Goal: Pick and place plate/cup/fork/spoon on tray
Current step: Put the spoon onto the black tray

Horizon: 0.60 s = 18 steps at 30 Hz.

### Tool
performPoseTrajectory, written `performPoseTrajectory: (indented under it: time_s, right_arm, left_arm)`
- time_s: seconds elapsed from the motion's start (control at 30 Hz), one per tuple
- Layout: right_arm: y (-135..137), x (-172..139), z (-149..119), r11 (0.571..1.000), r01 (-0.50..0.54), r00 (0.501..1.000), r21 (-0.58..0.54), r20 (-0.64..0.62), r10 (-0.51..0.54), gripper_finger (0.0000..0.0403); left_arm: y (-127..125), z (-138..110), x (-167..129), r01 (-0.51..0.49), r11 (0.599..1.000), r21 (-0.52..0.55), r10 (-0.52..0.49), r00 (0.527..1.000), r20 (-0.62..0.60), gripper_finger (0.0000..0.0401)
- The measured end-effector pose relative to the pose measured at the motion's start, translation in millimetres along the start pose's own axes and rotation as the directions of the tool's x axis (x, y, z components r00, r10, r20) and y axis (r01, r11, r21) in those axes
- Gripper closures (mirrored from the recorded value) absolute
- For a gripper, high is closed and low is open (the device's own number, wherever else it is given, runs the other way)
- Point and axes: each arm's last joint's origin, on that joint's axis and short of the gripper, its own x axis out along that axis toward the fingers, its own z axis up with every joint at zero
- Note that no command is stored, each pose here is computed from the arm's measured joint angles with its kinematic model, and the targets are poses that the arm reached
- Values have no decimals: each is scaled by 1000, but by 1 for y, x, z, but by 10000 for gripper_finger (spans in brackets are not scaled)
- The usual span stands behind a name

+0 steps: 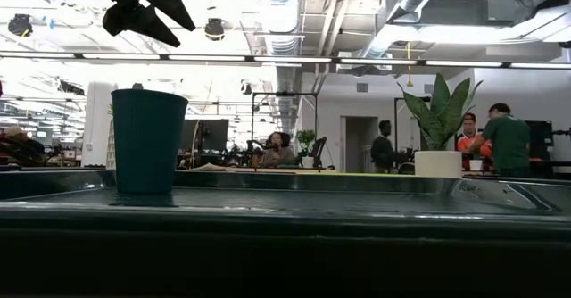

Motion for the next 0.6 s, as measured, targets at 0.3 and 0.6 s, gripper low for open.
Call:
performPoseTrajectory:
  time_s: [0.3, 0.6]
  right_arm:
    - [-3, -9, 10, 999, 31, 999, 10, 17, -31, 399]
    - [-4, -50, 24, 1000, 6, 998, -22, 66, -5, 400]
  left_arm:
    - [0, 0, 0, 0, 1000, 5, 0, 1000, 0, 173]
    - [0, 0, 0, -1, 1000, 5, 1, 1000, 1, 173]
